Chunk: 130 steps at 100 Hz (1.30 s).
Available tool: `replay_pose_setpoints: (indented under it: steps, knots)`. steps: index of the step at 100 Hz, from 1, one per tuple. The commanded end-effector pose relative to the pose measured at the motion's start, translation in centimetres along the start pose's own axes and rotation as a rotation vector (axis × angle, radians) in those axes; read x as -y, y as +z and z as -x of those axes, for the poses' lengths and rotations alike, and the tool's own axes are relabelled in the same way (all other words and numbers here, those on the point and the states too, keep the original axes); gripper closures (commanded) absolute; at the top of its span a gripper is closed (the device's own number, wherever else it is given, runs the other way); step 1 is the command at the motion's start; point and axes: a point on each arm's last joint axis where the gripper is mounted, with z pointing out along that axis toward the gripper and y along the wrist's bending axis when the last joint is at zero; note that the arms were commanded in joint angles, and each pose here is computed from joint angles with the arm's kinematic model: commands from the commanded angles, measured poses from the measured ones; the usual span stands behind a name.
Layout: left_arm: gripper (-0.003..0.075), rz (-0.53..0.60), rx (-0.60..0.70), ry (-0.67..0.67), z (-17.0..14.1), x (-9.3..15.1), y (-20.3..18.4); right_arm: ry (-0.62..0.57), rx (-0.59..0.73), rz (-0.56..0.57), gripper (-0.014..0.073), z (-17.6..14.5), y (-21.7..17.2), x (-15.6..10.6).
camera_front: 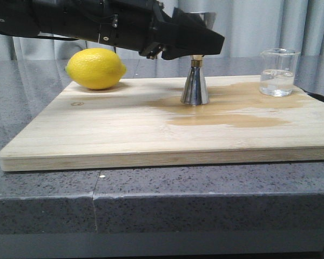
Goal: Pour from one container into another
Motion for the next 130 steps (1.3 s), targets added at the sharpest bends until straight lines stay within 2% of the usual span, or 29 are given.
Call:
replay_pose_setpoints:
  steps: [1, 17, 51, 78, 97, 109, 130]
  knots:
    - [0.0419, -0.012, 0.123, 0.017, 3.6, 0.8, -0.5, -0.017, 0.109, 0.010, -0.0007, 1.6, -0.1, -0.2]
    - [0.0482, -0.010, 0.122, 0.017, 3.6, 0.8, -0.5, -0.017, 0.109, 0.010, -0.0007, 1.6, -0.1, -0.2]
    - [0.0500, -0.081, 0.171, 0.039, 4.6, 1.3, -0.6, -0.035, 0.106, 0.009, -0.0006, 1.6, 0.1, -0.2]
    - [0.0500, -0.150, 0.219, -0.001, 6.1, 1.5, -1.1, -0.036, 0.056, 0.012, -0.0006, 0.5, 3.1, -0.2]
    - [0.0500, -0.213, 0.277, -0.002, 6.9, 0.6, -3.2, -0.054, 0.003, 0.052, -0.0006, -1.1, 6.0, -1.1]
    - [0.0500, -0.206, 0.234, 0.009, 7.0, 0.4, -4.1, -0.054, 0.015, 0.059, -0.0006, -1.8, 7.6, -1.2]
    - [0.0500, -0.254, 0.131, 0.091, 7.4, 1.9, -4.3, -0.052, 0.089, 0.069, -0.0006, -2.5, 9.9, -1.3]
